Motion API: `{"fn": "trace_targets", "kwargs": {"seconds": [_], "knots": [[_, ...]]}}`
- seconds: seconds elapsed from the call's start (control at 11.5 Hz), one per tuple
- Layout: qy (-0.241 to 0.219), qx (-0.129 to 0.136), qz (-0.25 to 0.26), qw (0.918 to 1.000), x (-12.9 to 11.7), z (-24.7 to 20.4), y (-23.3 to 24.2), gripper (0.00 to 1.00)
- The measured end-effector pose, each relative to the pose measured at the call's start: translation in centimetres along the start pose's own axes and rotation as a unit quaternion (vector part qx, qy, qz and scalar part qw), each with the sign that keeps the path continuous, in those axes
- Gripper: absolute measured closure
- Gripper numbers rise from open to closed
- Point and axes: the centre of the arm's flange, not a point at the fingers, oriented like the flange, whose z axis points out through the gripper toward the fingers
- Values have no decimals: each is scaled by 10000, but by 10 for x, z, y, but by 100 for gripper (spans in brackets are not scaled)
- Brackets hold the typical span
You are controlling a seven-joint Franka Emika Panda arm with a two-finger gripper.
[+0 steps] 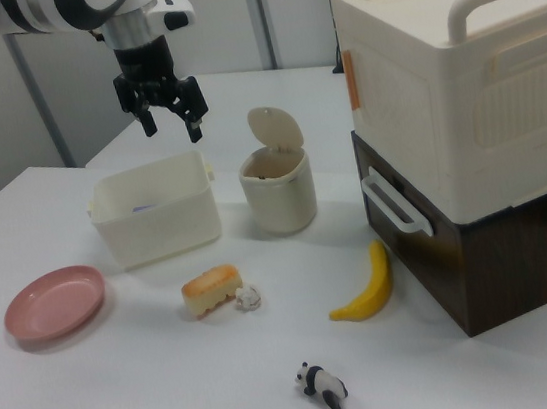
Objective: Grab it up and put it in the trash
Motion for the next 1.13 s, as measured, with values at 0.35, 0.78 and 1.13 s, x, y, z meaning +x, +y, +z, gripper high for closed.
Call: {"fn": "trace_targets", "kwargs": {"seconds": [0.35, 0.78, 1.13], "knots": [[-29, -113, -20, 9999, 4, 8, 2, 0], [-59, -121, -331, 9994, 5, 11, 2, 0], [-95, -156, -354, 9992, 4, 15, 1, 0]]}}
